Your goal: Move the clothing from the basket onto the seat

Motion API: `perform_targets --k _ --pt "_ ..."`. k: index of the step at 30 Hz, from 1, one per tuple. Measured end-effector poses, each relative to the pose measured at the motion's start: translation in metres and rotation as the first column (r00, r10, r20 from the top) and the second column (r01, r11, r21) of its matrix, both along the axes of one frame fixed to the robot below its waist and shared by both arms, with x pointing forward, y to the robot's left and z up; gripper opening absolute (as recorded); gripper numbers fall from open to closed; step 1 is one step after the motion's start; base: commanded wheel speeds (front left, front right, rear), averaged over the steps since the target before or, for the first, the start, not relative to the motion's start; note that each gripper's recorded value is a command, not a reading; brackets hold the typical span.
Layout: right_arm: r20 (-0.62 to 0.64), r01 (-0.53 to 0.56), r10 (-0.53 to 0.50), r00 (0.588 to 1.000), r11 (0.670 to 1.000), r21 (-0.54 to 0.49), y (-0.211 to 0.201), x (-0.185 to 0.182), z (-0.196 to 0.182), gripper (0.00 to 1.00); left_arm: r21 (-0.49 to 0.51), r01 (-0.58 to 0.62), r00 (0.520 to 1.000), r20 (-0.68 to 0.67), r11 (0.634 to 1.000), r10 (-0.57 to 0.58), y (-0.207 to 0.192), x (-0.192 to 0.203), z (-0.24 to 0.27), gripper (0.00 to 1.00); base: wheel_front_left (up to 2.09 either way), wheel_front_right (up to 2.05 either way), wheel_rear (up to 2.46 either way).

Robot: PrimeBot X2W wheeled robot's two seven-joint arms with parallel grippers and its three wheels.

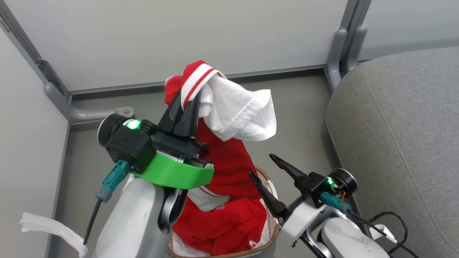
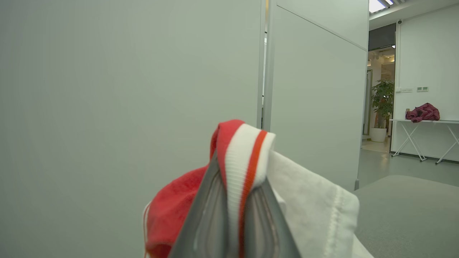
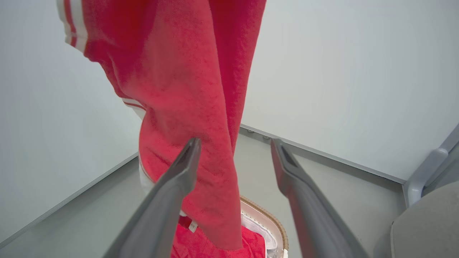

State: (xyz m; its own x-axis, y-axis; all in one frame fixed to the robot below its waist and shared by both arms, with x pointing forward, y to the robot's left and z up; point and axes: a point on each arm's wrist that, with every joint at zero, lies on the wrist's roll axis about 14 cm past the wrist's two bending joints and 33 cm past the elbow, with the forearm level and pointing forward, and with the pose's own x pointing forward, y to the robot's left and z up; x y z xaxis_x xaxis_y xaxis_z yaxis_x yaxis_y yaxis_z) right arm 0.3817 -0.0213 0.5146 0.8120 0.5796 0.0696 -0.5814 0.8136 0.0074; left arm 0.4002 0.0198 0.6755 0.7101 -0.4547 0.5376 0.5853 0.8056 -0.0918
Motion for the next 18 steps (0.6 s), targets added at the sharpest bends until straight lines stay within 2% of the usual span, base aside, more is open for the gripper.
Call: perform_targets --k 8,11,18 --pt "0.042 -0.147 0.150 0.988 0.987 -0.066 0.047 0.010 0.012 1.00 -0.007 0.040 0.998 -0.038 0.999 -0.041 -0.008 -0.009 -0.009 0.00 0.00 0.00 0.00" --pt "0.029 -0.165 0.168 0.985 0.982 -0.096 0.054 0.013 0.005 1.00 -0.010 0.055 0.997 -0.051 0.998 -0.056 -0.011 -0.013 -0.012 0.00 0.00 0.00 0.00" --pt "0.032 -0.147 0.150 0.988 0.985 -0.095 0.059 0.029 0.004 1.00 -0.009 0.074 0.993 -0.088 0.997 -0.075 -0.015 -0.017 -0.024 0.00 0.00 0.00 0.00"
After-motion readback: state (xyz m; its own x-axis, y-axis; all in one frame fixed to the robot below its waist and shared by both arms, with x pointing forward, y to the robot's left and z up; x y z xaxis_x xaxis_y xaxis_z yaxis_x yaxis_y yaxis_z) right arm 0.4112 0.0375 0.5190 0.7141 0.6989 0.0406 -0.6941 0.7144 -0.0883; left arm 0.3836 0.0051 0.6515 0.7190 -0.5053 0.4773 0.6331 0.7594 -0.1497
